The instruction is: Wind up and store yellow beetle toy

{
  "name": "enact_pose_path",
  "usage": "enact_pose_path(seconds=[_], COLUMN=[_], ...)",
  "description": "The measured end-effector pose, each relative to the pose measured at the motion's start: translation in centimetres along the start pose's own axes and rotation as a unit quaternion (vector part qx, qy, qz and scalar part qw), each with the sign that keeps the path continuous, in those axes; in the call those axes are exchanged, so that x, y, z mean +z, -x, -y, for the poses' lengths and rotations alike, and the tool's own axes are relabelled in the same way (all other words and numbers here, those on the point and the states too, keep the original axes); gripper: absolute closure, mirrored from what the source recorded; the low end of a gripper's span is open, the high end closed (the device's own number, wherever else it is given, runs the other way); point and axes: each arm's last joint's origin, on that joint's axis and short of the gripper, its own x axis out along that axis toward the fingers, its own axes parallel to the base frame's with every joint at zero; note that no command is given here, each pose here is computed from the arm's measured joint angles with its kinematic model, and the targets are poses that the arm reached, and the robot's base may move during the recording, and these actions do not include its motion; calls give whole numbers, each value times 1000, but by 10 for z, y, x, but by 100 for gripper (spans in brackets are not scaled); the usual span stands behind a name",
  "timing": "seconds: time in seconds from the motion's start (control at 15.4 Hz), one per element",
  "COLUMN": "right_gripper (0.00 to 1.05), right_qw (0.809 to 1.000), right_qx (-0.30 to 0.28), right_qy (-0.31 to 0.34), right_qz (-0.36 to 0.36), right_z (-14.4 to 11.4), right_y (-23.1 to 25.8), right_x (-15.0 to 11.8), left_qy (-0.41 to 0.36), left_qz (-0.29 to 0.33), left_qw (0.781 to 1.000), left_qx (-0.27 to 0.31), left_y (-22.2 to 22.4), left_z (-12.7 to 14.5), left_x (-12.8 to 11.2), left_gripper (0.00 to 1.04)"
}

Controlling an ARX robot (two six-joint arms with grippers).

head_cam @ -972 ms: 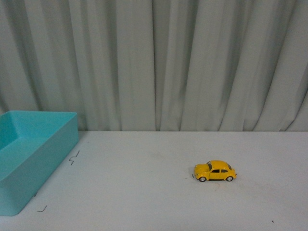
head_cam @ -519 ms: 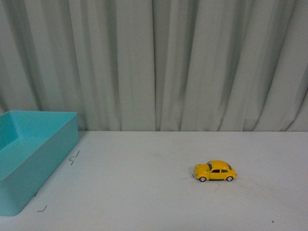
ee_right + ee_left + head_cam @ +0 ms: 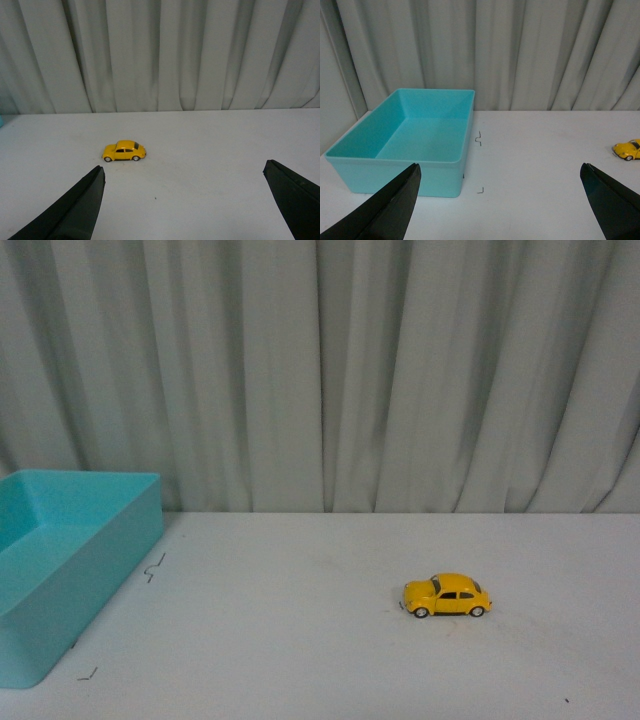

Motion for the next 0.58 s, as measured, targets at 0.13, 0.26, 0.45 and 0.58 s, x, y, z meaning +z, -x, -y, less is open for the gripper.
enact_pose_path(seconds=[0.13,0.26,0.45,0.58], right_gripper=[7,7,7,7], right_qw=[1000,1000,1000,1000], right_qx=[0,0,0,0], right_qy=[0,0,0,0], right_qz=[0,0,0,0], right_z=[0,0,0,0], right_y=[0,0,0,0], right_x=[0,0,0,0], left_qy=[0,0,0,0], left_qz=[0,0,0,0], left_qw=[1000,1000,1000,1000], left_qx=[0,0,0,0], left_y=[0,0,0,0], left_z=[0,0,0,0], left_x=[0,0,0,0], left_gripper=[7,7,7,7])
